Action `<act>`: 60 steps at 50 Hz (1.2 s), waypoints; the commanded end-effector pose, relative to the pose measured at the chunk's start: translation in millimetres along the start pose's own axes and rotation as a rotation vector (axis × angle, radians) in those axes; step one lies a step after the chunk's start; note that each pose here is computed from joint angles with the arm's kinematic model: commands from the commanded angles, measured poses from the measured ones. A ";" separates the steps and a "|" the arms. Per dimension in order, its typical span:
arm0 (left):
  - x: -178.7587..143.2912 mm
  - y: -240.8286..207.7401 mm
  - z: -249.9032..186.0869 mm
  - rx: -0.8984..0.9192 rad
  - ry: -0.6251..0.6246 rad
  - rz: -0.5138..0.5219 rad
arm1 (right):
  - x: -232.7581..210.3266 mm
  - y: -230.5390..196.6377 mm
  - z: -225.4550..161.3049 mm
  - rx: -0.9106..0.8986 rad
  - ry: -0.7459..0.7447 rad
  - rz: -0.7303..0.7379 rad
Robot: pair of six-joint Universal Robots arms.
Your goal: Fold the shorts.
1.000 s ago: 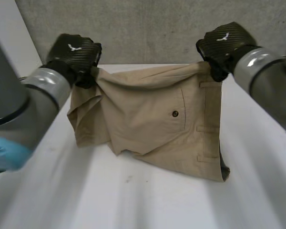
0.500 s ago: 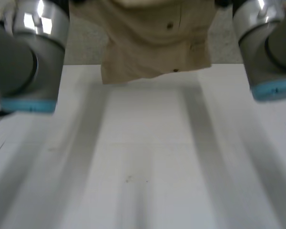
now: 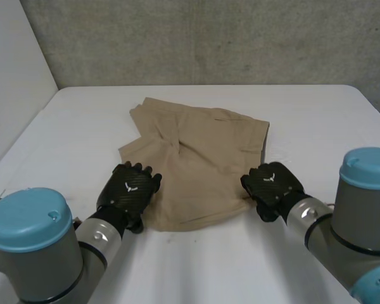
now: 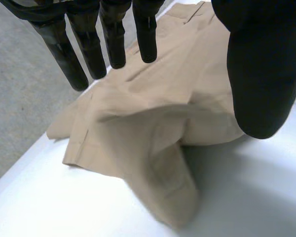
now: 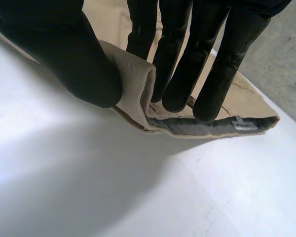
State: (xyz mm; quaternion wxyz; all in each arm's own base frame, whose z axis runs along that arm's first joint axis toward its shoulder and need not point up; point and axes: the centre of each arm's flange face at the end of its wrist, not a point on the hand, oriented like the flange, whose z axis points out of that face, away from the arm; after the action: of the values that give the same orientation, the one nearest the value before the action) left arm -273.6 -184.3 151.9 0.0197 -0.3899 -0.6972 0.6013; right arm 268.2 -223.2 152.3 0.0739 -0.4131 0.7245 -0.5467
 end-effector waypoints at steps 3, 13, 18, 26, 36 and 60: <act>-37.2 -6.5 -16.7 -0.015 -0.130 -0.119 | 26.7 12.3 -10.4 -0.006 0.073 0.048; -51.9 13.0 -23.7 -0.098 -0.189 -0.593 | 37.3 16.5 -17.1 0.006 0.105 0.096; -47.3 29.8 -23.7 -0.219 -0.175 -0.648 | 37.7 16.7 -16.6 0.010 0.105 0.133; -39.9 46.0 -8.4 -0.290 -0.098 -0.686 | 36.5 19.3 -17.2 0.003 0.104 0.140; -39.8 44.9 -3.6 -0.271 -0.070 -0.699 | 36.8 18.4 -16.4 0.012 0.107 0.136; -48.6 20.2 30.2 -0.150 -0.066 -0.628 | 45.3 0.5 -19.2 0.059 0.134 0.091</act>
State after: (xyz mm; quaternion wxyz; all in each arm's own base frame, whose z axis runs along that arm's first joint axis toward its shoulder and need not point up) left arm -241.7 -234.1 115.2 0.1504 -0.1269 -0.8534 0.4827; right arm 226.5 -235.7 158.8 0.0726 -0.3360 0.7458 -0.5706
